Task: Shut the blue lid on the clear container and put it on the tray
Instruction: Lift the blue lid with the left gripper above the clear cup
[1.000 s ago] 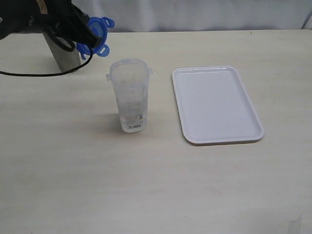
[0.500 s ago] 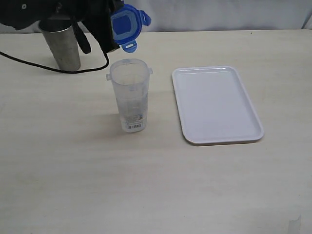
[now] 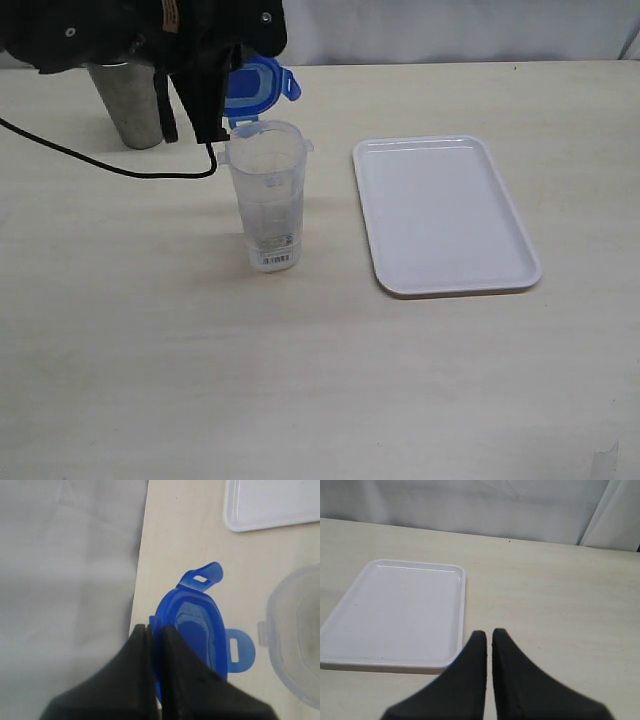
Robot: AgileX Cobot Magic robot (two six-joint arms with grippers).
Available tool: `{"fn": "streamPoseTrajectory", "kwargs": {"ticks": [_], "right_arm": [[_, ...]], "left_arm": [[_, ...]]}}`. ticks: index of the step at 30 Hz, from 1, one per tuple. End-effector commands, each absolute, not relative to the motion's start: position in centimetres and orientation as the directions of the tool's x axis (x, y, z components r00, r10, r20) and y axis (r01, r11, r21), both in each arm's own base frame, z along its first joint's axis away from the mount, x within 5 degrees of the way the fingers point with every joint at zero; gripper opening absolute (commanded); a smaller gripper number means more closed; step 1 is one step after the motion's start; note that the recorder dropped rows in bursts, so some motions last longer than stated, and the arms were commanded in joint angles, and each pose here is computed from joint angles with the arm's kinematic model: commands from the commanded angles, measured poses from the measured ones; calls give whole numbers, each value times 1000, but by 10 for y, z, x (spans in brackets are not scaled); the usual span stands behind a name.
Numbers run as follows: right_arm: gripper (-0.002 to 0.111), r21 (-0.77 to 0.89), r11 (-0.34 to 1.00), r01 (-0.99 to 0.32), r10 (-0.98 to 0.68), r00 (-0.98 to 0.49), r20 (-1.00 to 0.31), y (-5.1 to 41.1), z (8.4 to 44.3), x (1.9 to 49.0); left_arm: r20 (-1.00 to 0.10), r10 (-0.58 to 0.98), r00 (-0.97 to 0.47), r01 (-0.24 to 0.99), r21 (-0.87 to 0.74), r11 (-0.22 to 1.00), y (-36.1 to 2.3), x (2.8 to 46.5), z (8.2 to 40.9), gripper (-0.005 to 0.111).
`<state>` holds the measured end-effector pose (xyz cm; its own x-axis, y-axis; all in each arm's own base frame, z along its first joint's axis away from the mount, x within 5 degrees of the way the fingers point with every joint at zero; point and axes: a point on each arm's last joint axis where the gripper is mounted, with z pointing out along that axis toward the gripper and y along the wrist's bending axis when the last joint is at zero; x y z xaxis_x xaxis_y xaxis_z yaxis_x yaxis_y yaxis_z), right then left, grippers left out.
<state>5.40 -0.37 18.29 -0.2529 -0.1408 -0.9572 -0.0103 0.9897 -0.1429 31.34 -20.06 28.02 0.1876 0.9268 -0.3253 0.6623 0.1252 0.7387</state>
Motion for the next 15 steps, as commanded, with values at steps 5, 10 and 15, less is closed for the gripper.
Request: {"fn": "streamPoseTrajectory", "kwargs": {"ticks": [5, 10, 15], "right_arm": [[4, -151, 988, -8, -149, -249, -957, -4, 183, 54], [4, -151, 988, -8, -149, -249, -957, -4, 183, 54], [4, -151, 988, -8, -149, -249, -957, -4, 183, 54]], "left_arm": [[-405, 899, 167, 637, 740, 215, -192, 296, 315, 0], [-441, 888, 132, 661, 706, 252, -192, 293, 316, 0], [-461, 880, 114, 674, 687, 272, -192, 292, 314, 0]]}}
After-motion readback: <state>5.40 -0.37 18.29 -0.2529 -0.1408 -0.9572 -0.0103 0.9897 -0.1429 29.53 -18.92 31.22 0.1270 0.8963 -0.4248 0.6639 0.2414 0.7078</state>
